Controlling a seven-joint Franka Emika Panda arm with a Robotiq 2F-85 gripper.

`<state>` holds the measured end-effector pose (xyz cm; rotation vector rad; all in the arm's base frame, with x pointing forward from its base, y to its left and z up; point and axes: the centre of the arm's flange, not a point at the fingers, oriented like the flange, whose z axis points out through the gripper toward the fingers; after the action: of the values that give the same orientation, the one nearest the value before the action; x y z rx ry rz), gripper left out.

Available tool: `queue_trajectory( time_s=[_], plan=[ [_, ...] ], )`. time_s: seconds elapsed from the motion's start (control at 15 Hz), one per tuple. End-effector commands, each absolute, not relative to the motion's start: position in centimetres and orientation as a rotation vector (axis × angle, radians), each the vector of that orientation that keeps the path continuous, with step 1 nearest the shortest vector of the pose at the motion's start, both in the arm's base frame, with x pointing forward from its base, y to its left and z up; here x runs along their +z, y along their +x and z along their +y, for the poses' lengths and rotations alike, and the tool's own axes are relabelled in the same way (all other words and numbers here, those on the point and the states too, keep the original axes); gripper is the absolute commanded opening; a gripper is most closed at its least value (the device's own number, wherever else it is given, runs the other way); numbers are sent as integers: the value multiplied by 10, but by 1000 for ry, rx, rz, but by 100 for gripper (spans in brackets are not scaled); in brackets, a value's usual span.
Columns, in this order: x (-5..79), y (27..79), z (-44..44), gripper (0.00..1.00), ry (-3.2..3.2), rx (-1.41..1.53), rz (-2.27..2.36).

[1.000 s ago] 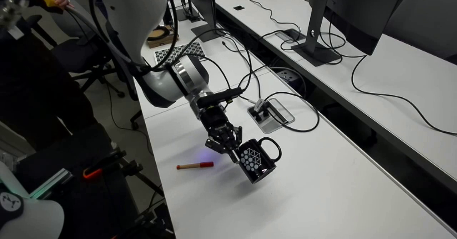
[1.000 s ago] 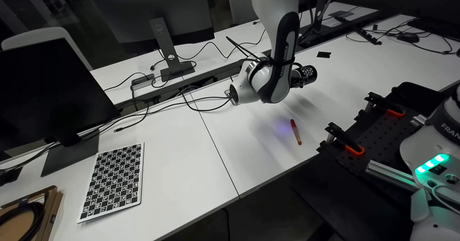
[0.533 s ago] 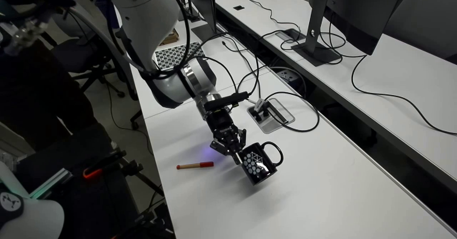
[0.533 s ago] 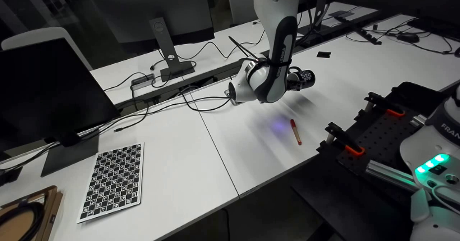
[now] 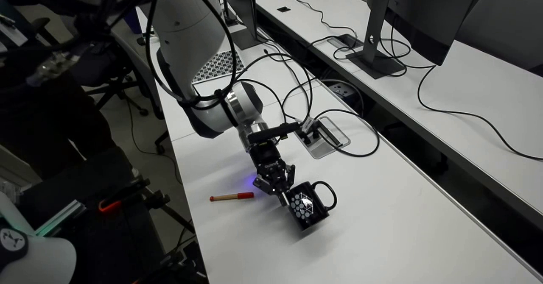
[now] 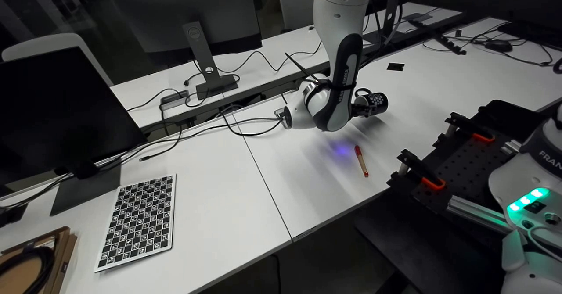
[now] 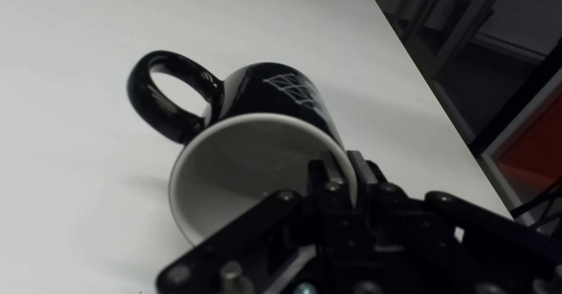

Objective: Make the cup lie down

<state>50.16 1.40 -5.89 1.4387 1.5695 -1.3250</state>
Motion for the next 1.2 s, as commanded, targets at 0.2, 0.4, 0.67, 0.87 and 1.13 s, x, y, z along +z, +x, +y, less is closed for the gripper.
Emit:
queue_trajectory(
  time_s=[0.2, 0.4, 0.67, 0.87, 1.13],
  plan=[
    [-73, 514, 13, 2, 1436, -1383, 1593],
    [-75, 516, 14, 2, 1436, -1387, 1605],
    [-80, 519, 14, 2, 1433, -1400, 1614],
    [-85, 520, 14, 2, 1430, -1412, 1619],
    [-89, 521, 13, 2, 1426, -1429, 1616]
  ],
)
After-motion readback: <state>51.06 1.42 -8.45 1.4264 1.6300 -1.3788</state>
